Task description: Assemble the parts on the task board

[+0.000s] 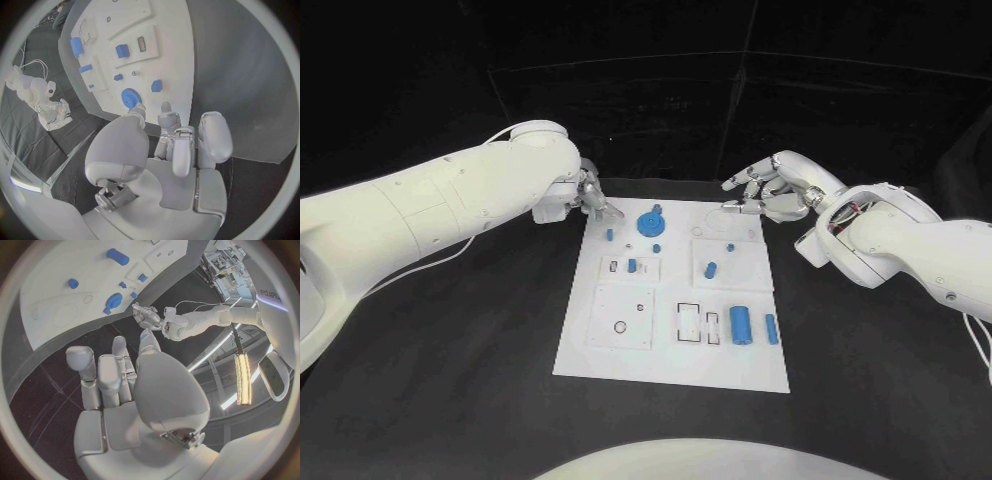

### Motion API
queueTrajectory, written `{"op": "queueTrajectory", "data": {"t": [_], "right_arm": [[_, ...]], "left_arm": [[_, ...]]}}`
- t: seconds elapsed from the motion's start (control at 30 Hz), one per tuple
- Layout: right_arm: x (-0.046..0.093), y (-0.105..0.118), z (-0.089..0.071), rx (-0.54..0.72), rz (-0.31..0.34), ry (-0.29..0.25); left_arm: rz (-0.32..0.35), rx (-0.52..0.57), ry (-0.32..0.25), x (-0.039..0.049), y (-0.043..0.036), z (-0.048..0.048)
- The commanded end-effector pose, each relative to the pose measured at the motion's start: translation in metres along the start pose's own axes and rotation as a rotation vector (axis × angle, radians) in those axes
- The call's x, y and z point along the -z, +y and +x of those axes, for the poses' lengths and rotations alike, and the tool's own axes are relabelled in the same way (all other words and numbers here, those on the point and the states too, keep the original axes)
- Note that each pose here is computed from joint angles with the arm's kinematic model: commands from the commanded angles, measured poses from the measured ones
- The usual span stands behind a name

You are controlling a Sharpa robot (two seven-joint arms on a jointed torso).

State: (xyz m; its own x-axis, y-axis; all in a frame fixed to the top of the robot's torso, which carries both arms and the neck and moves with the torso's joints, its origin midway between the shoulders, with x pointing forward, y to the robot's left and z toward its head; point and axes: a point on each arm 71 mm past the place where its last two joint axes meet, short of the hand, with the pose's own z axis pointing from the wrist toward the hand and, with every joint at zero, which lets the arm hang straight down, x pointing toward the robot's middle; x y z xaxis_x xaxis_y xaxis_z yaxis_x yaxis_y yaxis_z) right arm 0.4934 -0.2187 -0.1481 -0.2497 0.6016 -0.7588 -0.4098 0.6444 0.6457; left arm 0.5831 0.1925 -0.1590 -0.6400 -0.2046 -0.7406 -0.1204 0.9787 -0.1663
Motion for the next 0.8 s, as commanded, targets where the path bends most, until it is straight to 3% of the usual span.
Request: {"op": "queueTrajectory", "data": {"t": [0.03, 0.8], "right_arm": [[-0.001, 0.001, 0.0, -0.003, -0.006, 0.005], [-0.001, 0.002, 0.001, -0.004, -0.008, 0.007]], "left_arm": [[0.008, -0.039, 0.023, -0.0018, -0.0003, 0.0022], [0.022, -0.085, 0.075, -0.0069, -0.0031, 0.016]]}}
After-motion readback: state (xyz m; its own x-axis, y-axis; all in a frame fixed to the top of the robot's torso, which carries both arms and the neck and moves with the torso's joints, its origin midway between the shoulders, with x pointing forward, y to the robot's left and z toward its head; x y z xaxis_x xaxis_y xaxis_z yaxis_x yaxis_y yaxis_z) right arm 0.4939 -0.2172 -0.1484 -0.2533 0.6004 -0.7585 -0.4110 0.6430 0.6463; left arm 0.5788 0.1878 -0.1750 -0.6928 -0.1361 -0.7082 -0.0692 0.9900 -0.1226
